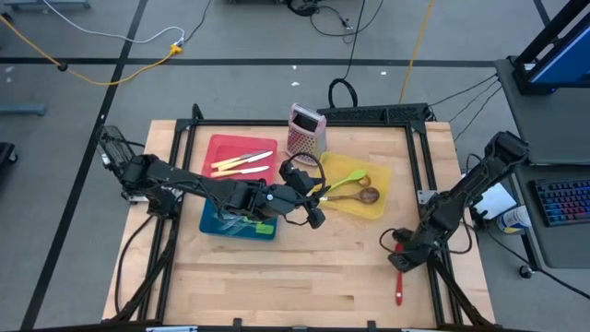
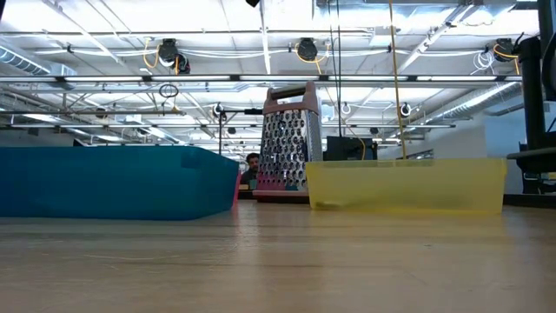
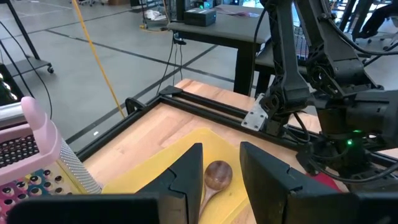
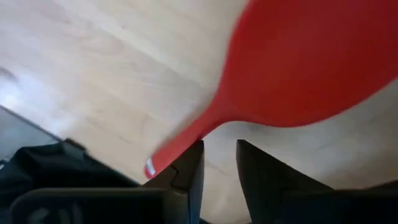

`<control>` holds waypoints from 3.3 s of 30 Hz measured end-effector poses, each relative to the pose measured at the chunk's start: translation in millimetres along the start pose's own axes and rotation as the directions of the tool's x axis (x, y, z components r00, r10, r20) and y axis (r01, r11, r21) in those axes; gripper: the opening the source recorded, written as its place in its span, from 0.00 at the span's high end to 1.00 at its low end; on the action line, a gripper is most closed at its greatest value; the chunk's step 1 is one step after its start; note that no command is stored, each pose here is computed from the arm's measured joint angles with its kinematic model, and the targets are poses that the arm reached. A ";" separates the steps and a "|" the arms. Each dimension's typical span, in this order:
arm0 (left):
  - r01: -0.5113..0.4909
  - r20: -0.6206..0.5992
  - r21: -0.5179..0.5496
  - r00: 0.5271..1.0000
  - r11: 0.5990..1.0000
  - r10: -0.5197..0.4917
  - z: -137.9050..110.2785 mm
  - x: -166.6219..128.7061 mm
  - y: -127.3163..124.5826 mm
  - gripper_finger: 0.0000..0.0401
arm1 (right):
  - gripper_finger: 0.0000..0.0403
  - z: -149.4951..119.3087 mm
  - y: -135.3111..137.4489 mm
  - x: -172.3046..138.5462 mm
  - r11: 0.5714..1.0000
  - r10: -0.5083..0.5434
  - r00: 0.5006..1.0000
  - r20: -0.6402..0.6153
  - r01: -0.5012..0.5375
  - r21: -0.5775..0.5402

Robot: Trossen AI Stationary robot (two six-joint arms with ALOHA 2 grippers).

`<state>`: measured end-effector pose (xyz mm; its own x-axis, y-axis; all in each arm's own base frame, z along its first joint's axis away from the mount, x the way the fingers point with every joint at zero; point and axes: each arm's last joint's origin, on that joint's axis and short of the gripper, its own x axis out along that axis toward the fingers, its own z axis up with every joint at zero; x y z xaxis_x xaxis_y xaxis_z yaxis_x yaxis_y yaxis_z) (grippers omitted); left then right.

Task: Pick & Place Kitchen Items
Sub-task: Put the red spoon into the yellow bin

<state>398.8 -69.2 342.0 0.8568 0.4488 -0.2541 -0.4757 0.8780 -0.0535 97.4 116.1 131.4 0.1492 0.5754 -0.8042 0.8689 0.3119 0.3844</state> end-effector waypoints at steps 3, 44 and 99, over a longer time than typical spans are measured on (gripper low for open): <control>0.000 0.000 0.000 1.000 1.000 0.000 0.0 0.0 0.0 0.72 | 0.75 1.6 -3.1 -0.1 0.999 -0.030 0.999 0.019 0.030 -0.013; -0.001 0.000 0.000 1.000 1.000 0.001 -0.2 0.1 0.1 0.72 | 0.73 16.7 2.4 6.6 0.975 0.028 0.964 0.264 0.032 -0.221; -0.059 -0.215 0.169 0.972 0.984 0.096 -25.0 -2.0 11.3 0.72 | 0.94 56.0 61.6 -109.1 0.524 0.714 0.031 0.700 0.639 -0.563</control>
<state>386.7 -64.3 317.8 0.7445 0.4843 -0.4596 -0.4853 0.8653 0.1256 161.1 30.2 217.5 0.9551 -0.2886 -0.0676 0.2851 0.9568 -0.0570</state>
